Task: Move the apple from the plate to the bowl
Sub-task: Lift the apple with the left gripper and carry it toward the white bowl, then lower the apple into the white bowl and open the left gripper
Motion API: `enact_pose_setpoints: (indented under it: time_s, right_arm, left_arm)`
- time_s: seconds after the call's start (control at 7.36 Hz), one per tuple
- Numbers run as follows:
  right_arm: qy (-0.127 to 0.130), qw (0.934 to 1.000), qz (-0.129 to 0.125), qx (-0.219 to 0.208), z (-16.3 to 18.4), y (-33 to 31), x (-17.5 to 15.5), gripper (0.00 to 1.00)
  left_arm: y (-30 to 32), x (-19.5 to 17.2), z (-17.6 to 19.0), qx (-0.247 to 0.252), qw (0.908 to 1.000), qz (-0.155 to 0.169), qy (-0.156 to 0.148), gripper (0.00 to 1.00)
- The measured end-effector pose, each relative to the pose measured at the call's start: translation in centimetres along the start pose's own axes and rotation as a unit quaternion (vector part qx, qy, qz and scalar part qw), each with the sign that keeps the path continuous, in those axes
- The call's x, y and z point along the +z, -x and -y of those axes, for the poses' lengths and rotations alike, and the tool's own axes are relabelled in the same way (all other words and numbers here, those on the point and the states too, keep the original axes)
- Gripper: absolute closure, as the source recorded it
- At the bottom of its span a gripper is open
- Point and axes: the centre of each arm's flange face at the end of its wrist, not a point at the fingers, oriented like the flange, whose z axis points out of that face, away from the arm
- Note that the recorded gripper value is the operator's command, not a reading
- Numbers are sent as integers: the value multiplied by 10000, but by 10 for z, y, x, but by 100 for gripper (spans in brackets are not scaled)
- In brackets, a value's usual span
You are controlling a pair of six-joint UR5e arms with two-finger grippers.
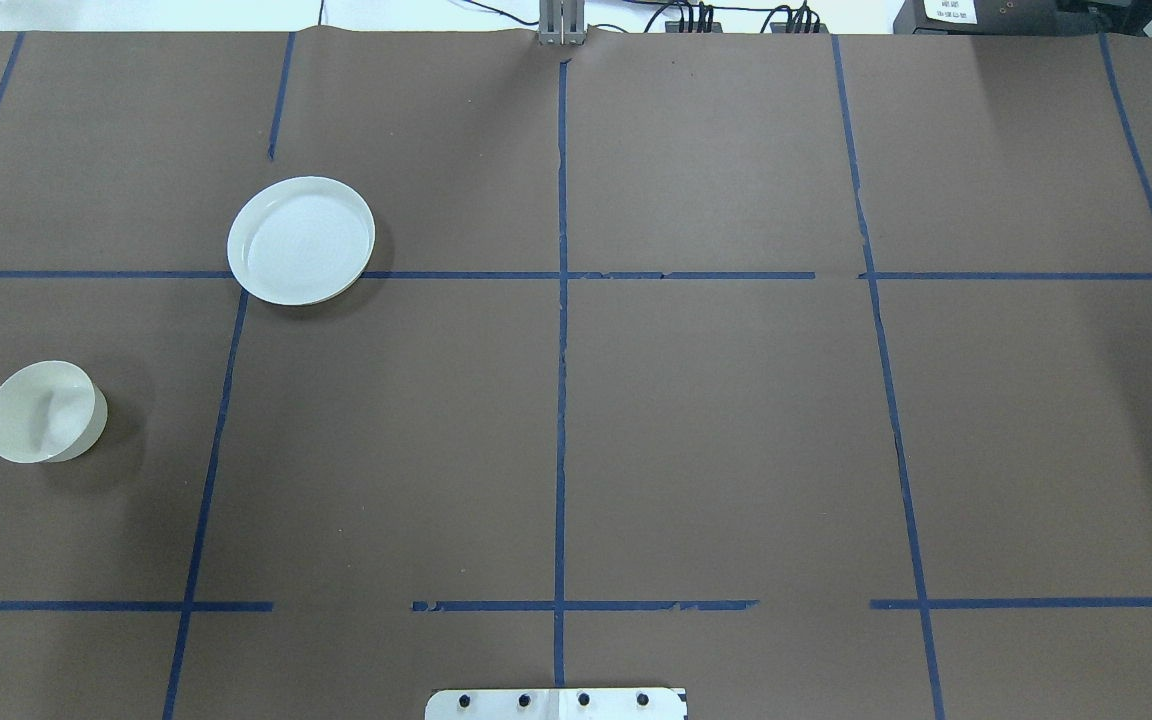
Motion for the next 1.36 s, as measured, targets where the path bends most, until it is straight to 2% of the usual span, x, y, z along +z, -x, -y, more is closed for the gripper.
enact_pose_setpoints:
  time_s: [0.14, 0.41, 0.81, 0.95, 1.09, 1.22, 1.36]
  right_arm:
    - [0, 10000, 0, 0, 0, 0, 0, 0]
    - [0, 10000, 0, 0, 0, 0, 0, 0]
    - [0, 10000, 0, 0, 0, 0, 0, 0]
    - [0, 10000, 0, 0, 0, 0, 0, 0]
    - [0, 10000, 0, 0, 0, 0, 0, 0]
    - [0, 10000, 0, 0, 0, 0, 0, 0]
    - [0, 10000, 0, 0, 0, 0, 0, 0]
  left_arm:
    - [11, 13, -15, -275, 9995, -128, -40, 65]
    - [-3, 53, -26, -678, 9977, -91, 31, 65]
    - [-28, 104, -38, -845, 9961, 69, 240, 65]
    - [-29, 114, -43, -838, 9960, 124, 293, 57]
    - [-31, 118, -46, -822, 9960, 141, 328, 42]
    - [-34, 121, -48, -789, 9962, 120, 355, 20]
    - [-37, 121, -50, -749, 9965, 73, 359, 7]
